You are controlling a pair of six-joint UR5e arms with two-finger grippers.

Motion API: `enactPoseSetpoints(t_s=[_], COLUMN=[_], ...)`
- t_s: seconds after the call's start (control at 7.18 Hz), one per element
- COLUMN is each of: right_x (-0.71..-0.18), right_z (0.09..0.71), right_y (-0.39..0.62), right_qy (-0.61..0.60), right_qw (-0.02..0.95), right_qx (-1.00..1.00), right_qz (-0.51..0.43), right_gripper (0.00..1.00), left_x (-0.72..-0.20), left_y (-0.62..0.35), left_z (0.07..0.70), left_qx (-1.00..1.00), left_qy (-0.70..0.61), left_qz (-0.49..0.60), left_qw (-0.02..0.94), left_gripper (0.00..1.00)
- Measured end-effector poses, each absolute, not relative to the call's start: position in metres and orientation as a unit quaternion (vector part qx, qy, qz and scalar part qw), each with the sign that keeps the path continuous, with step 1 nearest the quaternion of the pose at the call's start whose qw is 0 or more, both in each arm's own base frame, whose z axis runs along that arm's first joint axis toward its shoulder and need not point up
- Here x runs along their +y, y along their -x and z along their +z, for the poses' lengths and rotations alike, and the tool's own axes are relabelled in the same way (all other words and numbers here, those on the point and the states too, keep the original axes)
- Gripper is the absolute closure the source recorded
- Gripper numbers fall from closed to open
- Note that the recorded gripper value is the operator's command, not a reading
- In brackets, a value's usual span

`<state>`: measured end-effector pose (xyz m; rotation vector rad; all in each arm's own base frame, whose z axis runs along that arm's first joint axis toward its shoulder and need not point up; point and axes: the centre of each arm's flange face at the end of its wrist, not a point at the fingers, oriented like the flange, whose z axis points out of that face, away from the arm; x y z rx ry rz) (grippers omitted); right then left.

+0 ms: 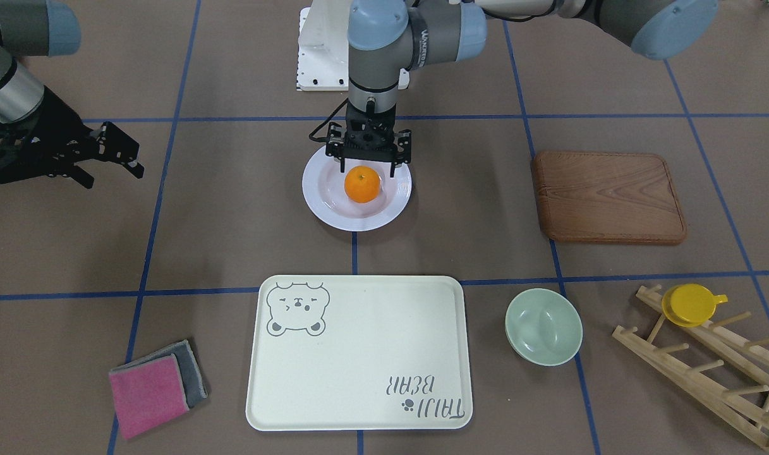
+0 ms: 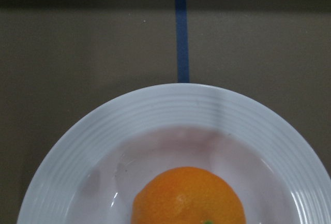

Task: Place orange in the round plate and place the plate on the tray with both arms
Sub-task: 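Release the orange onto the plate, withdraw left arm while right arm reaches in, then lower the right gripper to the plate rim nearest the robot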

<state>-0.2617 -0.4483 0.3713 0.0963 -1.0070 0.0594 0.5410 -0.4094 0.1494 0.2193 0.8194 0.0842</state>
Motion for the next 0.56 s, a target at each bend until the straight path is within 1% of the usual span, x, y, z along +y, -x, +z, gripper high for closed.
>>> enactPoseSetpoints(t_s=[0.28, 0.56], right_x=[-0.435, -0.404], right_z=[0.328, 0.288], right_y=[0.322, 0.377], right_qy=[-0.039, -0.045], right_qw=[0.865, 0.84], right_qx=[-0.491, -0.517], right_qz=[0.094, 0.158], right_gripper=[0.0, 0.0], left_x=[-0.449, -0.496], left_y=[-0.44, -0.345], left_z=[0.2, 0.269], left_qx=[0.364, 0.326], left_qy=[-0.119, -0.129], left_qz=[0.103, 0.157], left_qw=[0.918, 0.923], left_gripper=[0.0, 0.0])
